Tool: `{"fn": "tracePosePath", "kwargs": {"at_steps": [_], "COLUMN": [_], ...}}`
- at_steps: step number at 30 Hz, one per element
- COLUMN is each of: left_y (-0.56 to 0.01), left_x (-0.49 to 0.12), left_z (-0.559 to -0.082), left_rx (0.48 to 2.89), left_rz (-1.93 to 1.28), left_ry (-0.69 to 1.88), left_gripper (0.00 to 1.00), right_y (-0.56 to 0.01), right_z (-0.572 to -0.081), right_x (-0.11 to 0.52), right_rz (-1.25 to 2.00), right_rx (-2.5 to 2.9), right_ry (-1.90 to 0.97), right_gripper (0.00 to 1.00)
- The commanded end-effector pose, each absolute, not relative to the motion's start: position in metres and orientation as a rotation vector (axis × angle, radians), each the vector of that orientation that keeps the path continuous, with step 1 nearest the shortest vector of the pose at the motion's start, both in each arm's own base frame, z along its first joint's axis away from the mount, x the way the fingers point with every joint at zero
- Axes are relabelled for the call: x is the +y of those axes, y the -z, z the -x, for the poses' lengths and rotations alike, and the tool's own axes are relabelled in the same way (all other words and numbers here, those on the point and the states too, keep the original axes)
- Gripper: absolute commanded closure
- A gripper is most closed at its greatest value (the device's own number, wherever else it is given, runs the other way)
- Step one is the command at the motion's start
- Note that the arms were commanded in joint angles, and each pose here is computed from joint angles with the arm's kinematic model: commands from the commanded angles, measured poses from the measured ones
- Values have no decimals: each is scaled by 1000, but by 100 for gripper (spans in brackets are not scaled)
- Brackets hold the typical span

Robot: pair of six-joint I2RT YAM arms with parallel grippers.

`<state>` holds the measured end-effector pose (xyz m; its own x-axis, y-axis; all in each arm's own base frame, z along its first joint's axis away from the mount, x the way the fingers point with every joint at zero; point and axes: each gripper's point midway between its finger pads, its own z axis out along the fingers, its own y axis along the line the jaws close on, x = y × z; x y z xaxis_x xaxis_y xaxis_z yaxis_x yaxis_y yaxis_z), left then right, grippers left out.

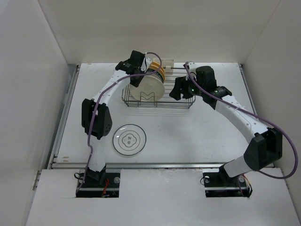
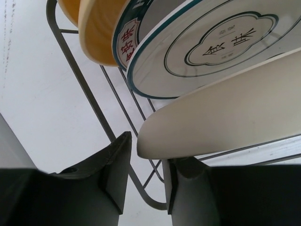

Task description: Unload the plates from the dish rack

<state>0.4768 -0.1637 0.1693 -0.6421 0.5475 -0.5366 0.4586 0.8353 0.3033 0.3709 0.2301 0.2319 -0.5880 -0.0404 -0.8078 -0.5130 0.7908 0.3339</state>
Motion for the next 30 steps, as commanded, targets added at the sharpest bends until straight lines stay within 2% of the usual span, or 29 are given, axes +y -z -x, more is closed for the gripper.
{"fn": "tracePosePath", "kwargs": {"at_steps": [1, 3, 4, 11, 22, 30], "left_y": [-188, -187, -187, -222, -308, -318], "left_x": [-169, -168, -166, -162, -155, -160], "left_z": [-491, -489, -490, -480, -462, -446], "left_rx": [2319, 2327, 2330, 2279, 2129, 2129], "left_rz": [-684, -688, -667, -646, -506, -507], "left_ry": [-160, -161, -172, -162, -104, -21], "left_gripper": [74, 87, 100, 100, 100, 100], "right_y": [-257, -255, -255, -258, -266, -274], "right_z": [-376, -374, -374, -375, -385, -391], "right_x": [231, 230, 230, 227, 214, 192], "right_rz": [402, 402, 411, 399, 293, 138], "right_rx": [2047, 2056, 2053, 2045, 2029, 2011], "right_ry": [-717, -717, -711, -693, -616, -538], "right_gripper": [25, 25, 25, 25, 25, 25]}}
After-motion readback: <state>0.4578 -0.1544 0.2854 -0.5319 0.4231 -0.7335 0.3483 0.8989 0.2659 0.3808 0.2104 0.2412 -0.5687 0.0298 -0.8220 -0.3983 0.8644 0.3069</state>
